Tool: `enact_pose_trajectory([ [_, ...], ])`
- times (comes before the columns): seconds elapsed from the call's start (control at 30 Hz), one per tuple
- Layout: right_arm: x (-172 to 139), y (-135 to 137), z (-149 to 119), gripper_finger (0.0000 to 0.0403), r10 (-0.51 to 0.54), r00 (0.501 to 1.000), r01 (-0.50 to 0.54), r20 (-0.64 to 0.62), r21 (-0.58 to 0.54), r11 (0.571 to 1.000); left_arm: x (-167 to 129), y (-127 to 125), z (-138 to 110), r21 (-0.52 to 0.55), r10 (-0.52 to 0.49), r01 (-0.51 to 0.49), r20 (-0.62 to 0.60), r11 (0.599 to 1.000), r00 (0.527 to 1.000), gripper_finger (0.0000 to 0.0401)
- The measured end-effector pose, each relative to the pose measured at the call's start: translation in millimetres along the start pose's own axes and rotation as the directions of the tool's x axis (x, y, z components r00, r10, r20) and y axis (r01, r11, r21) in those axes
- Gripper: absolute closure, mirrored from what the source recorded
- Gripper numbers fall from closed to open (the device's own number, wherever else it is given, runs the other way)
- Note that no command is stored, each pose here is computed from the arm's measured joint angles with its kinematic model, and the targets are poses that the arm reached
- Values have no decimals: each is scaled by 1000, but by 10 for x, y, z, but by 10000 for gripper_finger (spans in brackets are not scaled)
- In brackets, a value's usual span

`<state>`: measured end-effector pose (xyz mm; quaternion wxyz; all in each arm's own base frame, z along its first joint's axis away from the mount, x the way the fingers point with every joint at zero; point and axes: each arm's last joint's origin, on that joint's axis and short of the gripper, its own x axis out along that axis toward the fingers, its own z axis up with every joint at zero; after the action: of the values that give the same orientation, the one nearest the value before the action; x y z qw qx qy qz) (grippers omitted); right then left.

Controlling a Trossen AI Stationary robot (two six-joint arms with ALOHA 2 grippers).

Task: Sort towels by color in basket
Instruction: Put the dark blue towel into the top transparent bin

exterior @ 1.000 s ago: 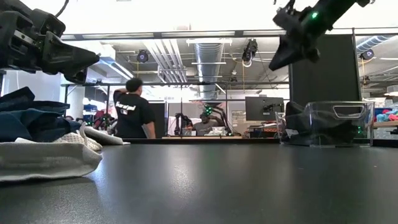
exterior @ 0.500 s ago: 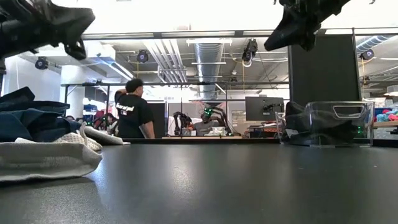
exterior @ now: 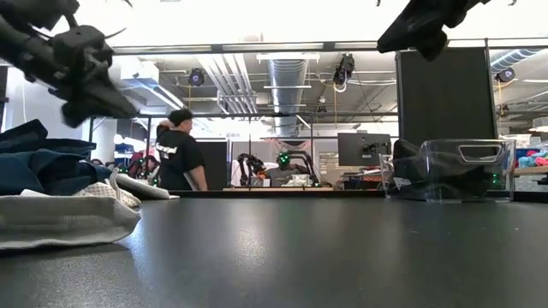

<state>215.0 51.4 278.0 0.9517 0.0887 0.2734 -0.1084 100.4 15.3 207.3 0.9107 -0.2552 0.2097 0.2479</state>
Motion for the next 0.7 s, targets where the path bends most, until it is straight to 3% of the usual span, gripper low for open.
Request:
enact_pose_trajectory([
  [0.17,36,2,-25,364,-10,1000,10,-17,1,1000,-79,-34,96,-42,195,-211,-233,977,953,272],
  [0.3,51,-2,-29,364,-40,999,41,-10,13,999,-15,-99,141,-21,275,-302,-357,953,893,220],
  [0.47,66,0,-34,364,-47,999,48,-13,35,998,126,-138,86,65,374,-405,-541,912,753,181],
  [0.7,89,3,-57,364,-52,998,53,-33,49,997,367,-219,10,133,404,-452,-708,882,579,175],
])
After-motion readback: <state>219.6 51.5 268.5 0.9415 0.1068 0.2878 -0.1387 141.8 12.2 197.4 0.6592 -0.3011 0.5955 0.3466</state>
